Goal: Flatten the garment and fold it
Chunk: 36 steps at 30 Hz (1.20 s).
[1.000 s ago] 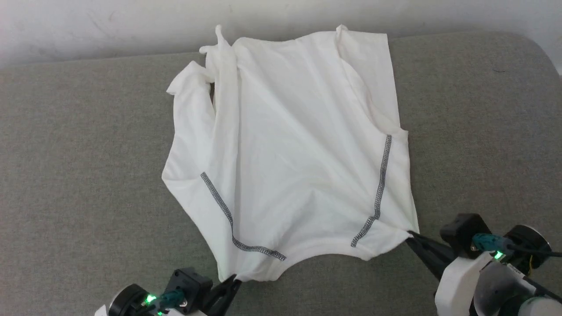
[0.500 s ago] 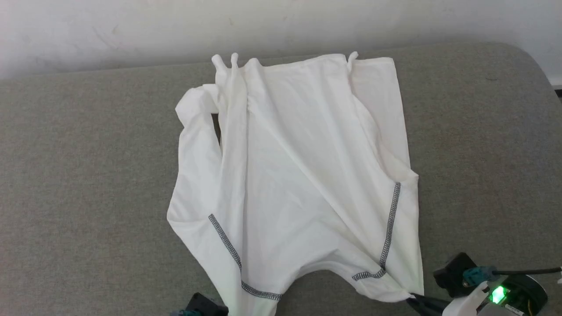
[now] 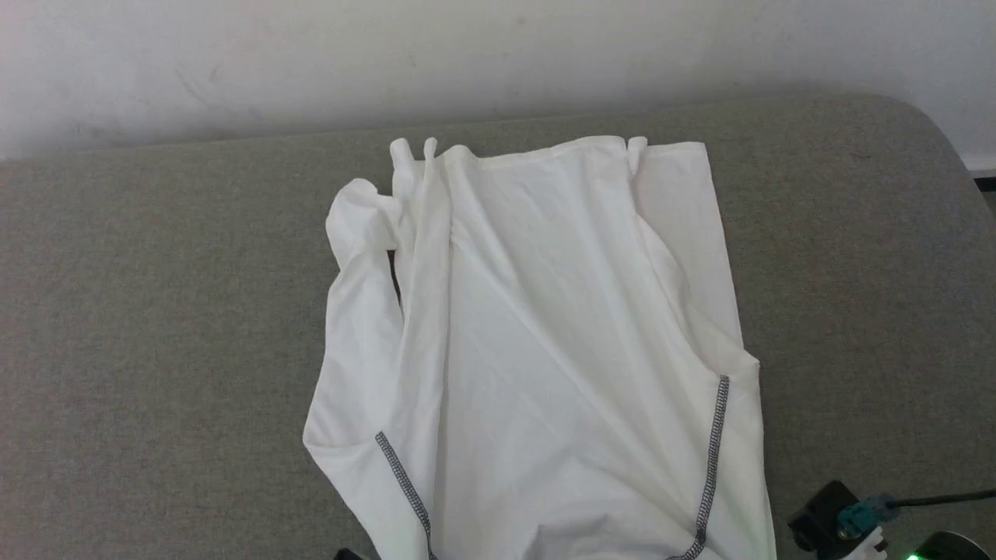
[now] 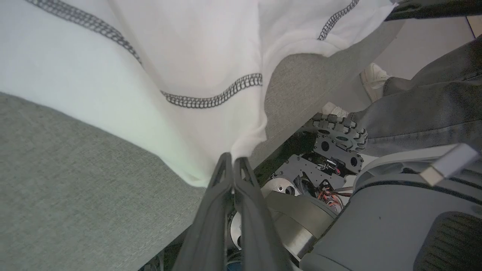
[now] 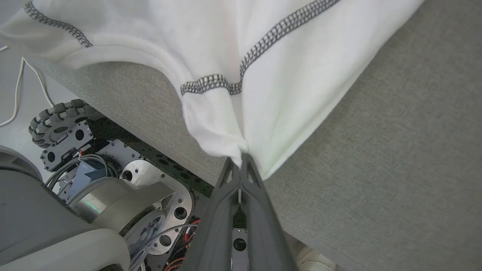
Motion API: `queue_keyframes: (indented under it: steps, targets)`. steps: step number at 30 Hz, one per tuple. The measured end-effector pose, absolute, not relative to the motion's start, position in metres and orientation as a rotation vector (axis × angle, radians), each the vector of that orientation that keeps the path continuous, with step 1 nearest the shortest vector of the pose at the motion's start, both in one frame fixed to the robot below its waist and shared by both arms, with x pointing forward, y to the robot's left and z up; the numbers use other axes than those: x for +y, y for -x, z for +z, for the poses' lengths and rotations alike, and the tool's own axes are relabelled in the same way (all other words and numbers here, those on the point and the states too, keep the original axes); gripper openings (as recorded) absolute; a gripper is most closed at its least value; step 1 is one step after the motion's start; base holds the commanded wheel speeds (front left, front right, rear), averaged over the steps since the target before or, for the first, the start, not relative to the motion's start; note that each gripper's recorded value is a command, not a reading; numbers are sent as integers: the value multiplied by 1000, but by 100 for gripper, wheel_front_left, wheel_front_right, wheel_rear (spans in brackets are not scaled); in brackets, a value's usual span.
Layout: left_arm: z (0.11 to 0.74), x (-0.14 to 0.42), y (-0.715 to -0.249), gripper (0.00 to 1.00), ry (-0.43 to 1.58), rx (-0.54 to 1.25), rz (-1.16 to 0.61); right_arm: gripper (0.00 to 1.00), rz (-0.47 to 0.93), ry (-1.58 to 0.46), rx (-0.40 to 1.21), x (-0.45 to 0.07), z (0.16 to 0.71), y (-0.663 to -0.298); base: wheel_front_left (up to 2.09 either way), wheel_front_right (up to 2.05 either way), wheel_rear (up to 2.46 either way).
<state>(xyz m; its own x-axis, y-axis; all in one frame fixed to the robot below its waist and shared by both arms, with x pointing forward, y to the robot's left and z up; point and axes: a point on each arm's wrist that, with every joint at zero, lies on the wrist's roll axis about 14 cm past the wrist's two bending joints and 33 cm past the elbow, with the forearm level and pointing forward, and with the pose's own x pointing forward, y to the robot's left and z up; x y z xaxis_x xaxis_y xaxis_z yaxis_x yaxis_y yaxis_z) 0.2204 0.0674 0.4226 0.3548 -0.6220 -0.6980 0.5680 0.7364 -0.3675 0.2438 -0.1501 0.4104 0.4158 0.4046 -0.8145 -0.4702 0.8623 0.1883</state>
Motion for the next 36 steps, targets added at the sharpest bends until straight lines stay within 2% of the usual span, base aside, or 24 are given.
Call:
queue_keyframes:
  steps: [8, 15, 24, 25, 26, 27, 28, 29, 30, 31, 36]
  targets:
    - [411, 73, -241, 0, 72, 855, -704, 0, 572, 64, 966, -139, 411, -245, 0, 0, 0]
    - [383, 83, -250, 0, 75, 868, -652, 0, 546, 99, 866, -141, 399, -270, 0, 0, 0]
    - [373, 76, -251, 0, 127, 874, -645, 0, 546, 79, 883, -134, 373, -270, 0, 0, 0]
    - [373, 75, -252, 0, 132, 869, -643, 12, 543, 69, 876, -134, 373, -272, 0, 0, 0]
    - [373, 74, -253, 6, 136, 865, -640, 22, 542, 64, 870, -133, 373, -274, 0, 0, 0]
    - [373, 74, -253, 21, 140, 861, -639, 24, 540, 63, 867, -133, 373, -275, 0, 0, 0]
    - [373, 73, -255, 31, 145, 856, -636, 29, 536, 53, 864, -133, 373, -277, 0, 0, 0]
    - [374, 73, -256, 42, 151, 849, -633, 38, 532, 42, 860, -133, 373, -278, 0, 0, 0]
    - [376, 72, -259, 100, 162, 839, -627, 56, 529, 32, 857, -133, 374, -279, 0, 0, 0]
    - [378, 71, -262, 100, 172, 823, -620, 100, 529, 17, 854, -131, 375, -280, 0, 0, 0]
    - [394, 70, -269, 100, 282, 786, -575, 100, 500, -68, 838, -135, 390, -288, 0, 0, 0]
